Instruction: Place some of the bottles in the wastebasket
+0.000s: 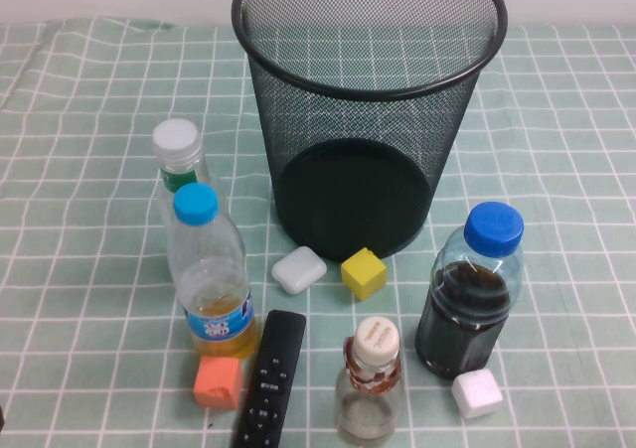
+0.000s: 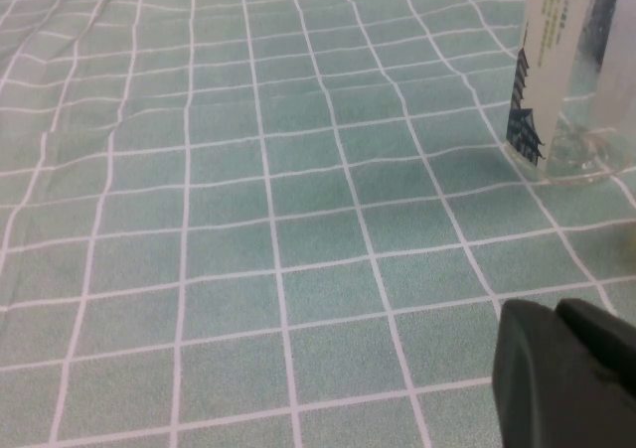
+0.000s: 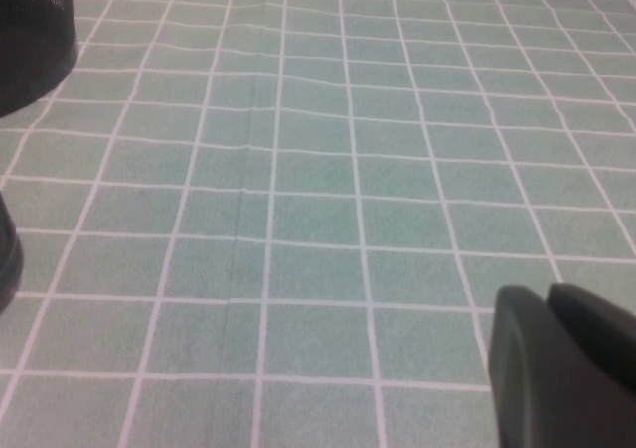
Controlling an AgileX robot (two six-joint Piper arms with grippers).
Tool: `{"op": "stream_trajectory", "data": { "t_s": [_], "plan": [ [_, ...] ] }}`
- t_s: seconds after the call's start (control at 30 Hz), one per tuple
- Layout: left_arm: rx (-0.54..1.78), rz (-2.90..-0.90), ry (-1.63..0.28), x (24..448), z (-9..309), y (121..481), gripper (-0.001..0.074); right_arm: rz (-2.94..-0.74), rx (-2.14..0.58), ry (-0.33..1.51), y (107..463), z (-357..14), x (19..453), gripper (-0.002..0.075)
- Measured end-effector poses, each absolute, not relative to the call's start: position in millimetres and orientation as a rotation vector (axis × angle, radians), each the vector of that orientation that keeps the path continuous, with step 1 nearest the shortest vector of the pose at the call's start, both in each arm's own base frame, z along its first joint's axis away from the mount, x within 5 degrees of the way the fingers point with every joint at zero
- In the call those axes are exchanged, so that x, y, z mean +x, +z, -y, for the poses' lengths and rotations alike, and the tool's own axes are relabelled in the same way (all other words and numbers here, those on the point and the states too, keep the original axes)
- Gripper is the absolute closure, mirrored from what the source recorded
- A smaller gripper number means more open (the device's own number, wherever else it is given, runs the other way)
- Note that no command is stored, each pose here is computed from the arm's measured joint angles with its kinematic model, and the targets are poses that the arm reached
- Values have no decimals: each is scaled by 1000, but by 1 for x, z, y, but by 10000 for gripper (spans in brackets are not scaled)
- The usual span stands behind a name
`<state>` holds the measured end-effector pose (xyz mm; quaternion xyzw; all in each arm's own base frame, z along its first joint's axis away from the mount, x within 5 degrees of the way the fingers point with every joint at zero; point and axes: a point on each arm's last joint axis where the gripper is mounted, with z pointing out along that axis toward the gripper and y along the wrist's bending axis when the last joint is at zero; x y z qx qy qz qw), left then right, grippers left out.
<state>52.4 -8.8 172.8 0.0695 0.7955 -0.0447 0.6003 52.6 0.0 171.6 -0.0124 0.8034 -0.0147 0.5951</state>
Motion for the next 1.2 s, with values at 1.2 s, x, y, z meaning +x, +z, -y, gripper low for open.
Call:
{"op": "stream_trajectory", "data": {
  "t_s": [1.2],
  "plan": [
    [-310, -1506, -584, 56, 9, 203, 741, -1866, -29, -34, 172, 0, 53, 734]
  ]
}}
